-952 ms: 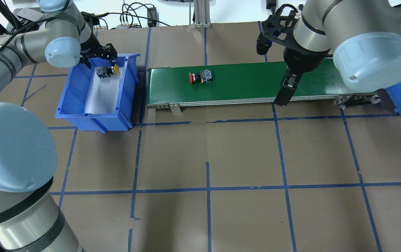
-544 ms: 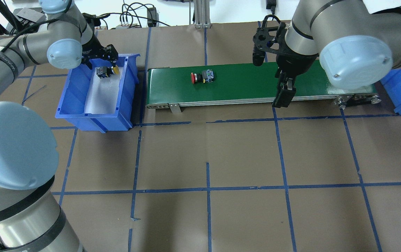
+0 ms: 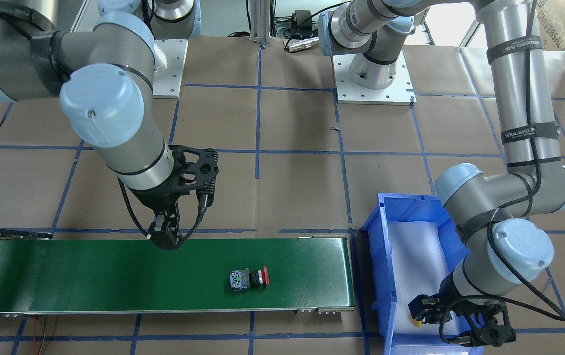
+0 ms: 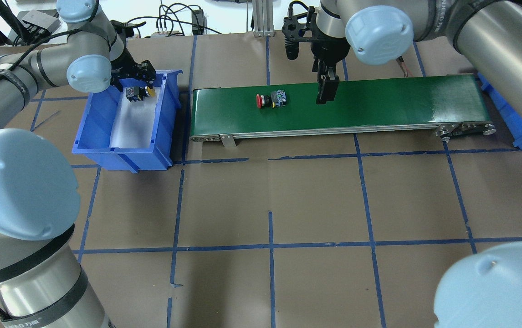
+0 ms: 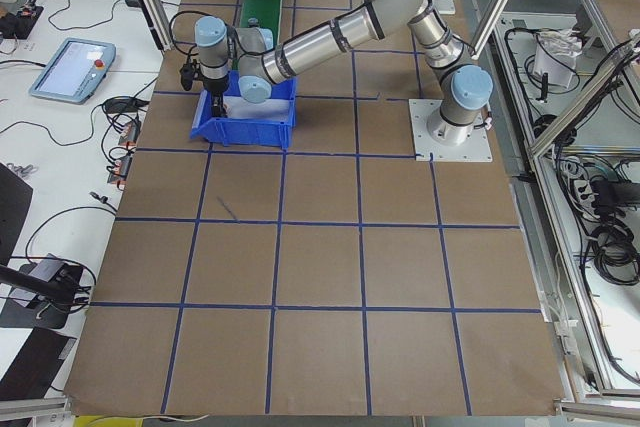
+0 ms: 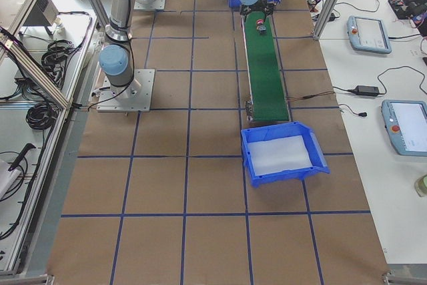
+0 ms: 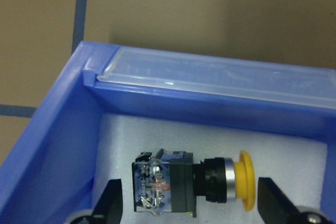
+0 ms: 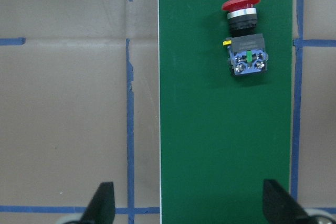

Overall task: Transport two buttons from left to right
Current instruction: 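Grasp the red button with the right gripper while the left grasps the yellow, then carry the red button to the far bin while the left lifts the yellow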

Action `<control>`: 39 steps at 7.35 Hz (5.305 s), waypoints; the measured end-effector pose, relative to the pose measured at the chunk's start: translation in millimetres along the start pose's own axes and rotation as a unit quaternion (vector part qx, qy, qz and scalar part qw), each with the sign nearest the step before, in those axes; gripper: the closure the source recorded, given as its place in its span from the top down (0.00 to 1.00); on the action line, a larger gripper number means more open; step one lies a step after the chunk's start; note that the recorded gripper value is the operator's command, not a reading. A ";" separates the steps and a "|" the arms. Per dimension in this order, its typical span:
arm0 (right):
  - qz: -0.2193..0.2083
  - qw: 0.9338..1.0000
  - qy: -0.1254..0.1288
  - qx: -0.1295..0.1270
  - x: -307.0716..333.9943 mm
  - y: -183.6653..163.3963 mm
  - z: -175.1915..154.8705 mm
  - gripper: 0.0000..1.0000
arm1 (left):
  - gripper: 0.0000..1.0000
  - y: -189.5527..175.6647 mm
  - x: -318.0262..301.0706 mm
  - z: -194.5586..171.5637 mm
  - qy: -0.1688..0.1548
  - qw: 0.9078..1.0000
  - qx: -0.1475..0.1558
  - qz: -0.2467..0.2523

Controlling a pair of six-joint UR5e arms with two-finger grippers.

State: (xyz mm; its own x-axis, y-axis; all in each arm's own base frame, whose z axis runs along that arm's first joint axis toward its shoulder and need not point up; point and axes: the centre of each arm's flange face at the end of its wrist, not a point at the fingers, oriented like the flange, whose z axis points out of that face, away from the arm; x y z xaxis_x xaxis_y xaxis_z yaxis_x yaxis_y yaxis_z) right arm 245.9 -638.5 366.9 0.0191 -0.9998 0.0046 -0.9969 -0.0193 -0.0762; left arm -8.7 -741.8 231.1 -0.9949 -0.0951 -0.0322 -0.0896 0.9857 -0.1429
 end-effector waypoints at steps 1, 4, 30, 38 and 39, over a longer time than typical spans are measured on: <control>-0.003 1.000 -0.002 -0.001 15.0 -5.1 12.4 1.00 | 1.00 0.1 0.0 0.7 0.000 1.000 0.000 0.000; -0.009 1.000 -0.021 -0.004 35.0 -13.6 58.4 1.00 | 1.00 0.4 1.6 1.6 0.000 1.000 0.000 0.000; 0.646 0.762 -0.025 -0.036 -15.2 419.6 -94.7 0.04 | 0.57 56.6 81.6 -191.2 0.000 1.000 0.023 0.018; 0.686 0.721 -0.011 -0.096 14.7 597.5 -13.5 0.05 | 0.57 72.3 235.9 -60.2 0.012 0.998 0.019 0.050; 0.686 0.721 -0.011 -0.096 18.0 600.9 -1.8 0.05 | 0.57 74.4 241.0 -53.1 0.011 0.999 0.016 0.049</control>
State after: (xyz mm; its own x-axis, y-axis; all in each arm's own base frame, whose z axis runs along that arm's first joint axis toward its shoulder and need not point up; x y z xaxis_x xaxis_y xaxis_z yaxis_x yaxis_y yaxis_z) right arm -352.9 -668.1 323.0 -0.9962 -0.0773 0.0404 -0.0707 0.9869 0.1452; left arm -257.5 -683.9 265.3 -0.9997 0.0046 -0.0255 0.0089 0.9850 -0.1722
